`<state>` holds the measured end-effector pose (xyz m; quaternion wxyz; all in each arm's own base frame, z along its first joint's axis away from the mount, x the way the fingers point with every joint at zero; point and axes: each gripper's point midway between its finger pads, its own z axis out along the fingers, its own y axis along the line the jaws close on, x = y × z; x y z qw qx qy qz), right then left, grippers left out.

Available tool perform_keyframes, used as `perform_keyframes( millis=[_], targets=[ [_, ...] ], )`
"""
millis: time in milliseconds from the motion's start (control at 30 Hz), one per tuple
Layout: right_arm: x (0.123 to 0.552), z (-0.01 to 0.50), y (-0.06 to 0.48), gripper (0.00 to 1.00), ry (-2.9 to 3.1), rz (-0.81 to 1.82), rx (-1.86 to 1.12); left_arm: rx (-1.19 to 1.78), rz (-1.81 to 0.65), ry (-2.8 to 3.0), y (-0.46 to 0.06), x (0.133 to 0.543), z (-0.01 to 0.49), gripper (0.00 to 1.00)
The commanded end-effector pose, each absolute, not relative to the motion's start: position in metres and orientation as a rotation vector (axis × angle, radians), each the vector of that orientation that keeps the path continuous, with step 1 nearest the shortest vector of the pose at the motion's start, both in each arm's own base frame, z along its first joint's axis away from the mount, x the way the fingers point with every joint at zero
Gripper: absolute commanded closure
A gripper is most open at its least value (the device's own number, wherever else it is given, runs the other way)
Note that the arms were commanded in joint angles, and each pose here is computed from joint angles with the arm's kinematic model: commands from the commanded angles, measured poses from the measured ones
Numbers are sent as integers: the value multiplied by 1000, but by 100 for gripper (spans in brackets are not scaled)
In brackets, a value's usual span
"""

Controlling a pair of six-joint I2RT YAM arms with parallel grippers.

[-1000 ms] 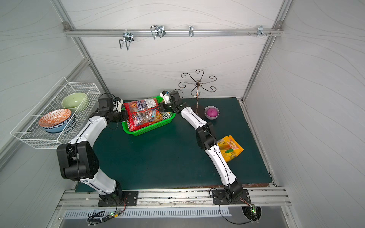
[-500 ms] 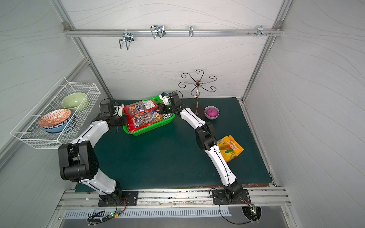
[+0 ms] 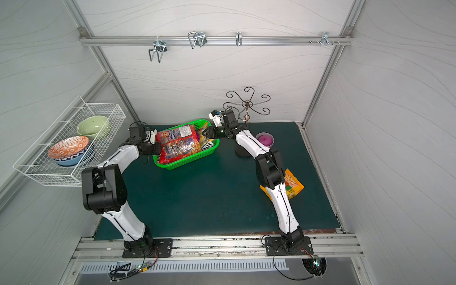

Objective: Put the candies in the basket
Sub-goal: Place the candy in the basket.

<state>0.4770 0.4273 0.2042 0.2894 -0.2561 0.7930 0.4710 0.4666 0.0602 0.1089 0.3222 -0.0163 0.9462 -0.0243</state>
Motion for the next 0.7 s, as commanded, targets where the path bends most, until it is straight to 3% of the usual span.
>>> perform_keyframes(
  millis=[0, 267, 500, 667],
  targets=[
    [462, 230, 420, 59, 2063, 1220, -751, -28, 16, 2455, 73, 480, 116, 100],
    [450, 217, 411, 56, 2118, 1220, -787, -23, 19, 2409, 68, 458, 138, 100],
    [420, 210, 430, 55, 2137, 1184, -924, 0, -62, 2338, 52, 441, 188, 89],
    [410, 216, 425, 55, 2173, 1092, -924, 7, -163, 2345, 37, 432, 216, 87]
  ],
)
